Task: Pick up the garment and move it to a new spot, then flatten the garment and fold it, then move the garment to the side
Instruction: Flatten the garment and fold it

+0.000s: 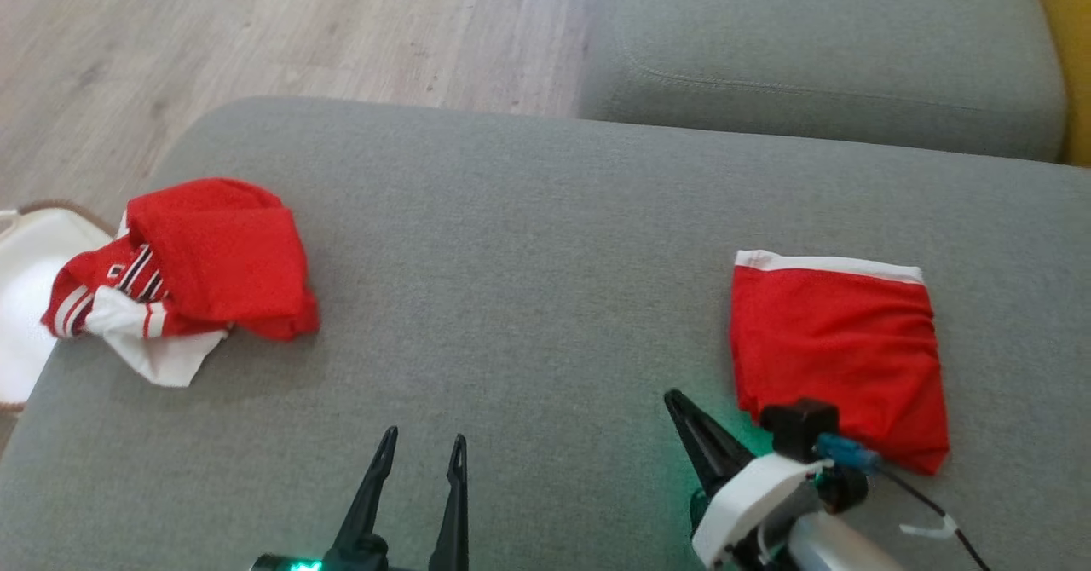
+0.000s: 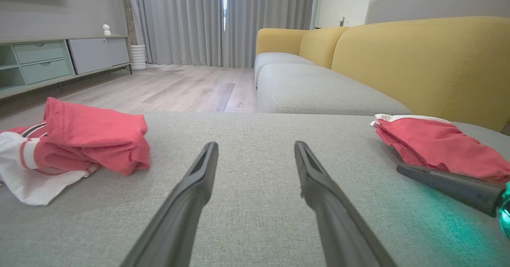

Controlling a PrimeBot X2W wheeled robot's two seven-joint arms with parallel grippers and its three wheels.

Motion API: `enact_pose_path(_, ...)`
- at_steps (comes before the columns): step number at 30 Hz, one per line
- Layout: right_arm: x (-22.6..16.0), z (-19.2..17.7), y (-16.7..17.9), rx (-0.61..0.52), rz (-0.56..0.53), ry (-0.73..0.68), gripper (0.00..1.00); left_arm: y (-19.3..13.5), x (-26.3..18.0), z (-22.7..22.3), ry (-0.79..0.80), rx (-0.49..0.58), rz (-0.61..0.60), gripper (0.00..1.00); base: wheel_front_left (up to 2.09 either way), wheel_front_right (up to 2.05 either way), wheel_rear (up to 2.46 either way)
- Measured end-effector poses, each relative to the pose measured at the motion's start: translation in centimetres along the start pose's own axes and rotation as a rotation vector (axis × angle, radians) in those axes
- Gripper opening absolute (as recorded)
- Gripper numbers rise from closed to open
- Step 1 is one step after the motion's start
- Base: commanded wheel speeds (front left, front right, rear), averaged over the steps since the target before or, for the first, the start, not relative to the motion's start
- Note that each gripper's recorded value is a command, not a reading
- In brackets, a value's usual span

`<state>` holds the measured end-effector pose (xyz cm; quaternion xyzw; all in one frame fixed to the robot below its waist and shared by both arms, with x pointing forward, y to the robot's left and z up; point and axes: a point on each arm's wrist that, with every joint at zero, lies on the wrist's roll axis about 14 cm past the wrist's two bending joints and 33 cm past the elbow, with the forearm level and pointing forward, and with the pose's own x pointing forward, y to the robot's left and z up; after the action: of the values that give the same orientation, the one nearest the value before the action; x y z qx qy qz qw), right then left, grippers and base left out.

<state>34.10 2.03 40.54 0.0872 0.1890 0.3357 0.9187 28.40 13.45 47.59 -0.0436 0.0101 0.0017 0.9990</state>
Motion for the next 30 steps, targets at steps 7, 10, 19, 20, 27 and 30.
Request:
enact_pose_path(7, -2.9, 6.0, -2.7, -0.009, -0.064, -0.217, 1.00, -0.5, 0.7, 0.9, -0.028, -0.015, -0.013, 1.00, 0.00, 0.00, 0.00)
enact_pose_path(10, -5.8, 7.5, -4.8, -0.059, -0.141, -0.293, 1.00, -0.9, 0.9, 1.4, -0.046, -0.014, -0.029, 1.00, 0.00, 0.00, 0.00)
enact_pose_path(19, -13.5, 7.0, -8.1, -0.094, -0.360, -0.384, 1.00, -1.1, 1.3, 2.5, -0.082, -0.007, -0.036, 1.00, 0.00, 0.00, 0.00)
enact_pose_path(20, -14.1, 6.6, -8.1, -0.098, -0.373, -0.378, 1.00, -1.1, 1.3, 2.5, -0.085, -0.002, -0.037, 1.00, 0.00, 0.00, 0.00)
enact_pose_path(27, -16.5, 5.7, -8.3, -0.126, -0.430, -0.382, 1.00, -1.2, 0.3, 2.0, -0.076, 0.025, -0.047, 1.00, 0.00, 0.00, 0.00)
enact_pose_path(30, -16.7, 6.1, -8.1, -0.134, -0.434, -0.399, 1.00, -1.0, 0.0, 1.8, -0.071, 0.035, -0.044, 1.00, 0.00, 0.00, 0.00)
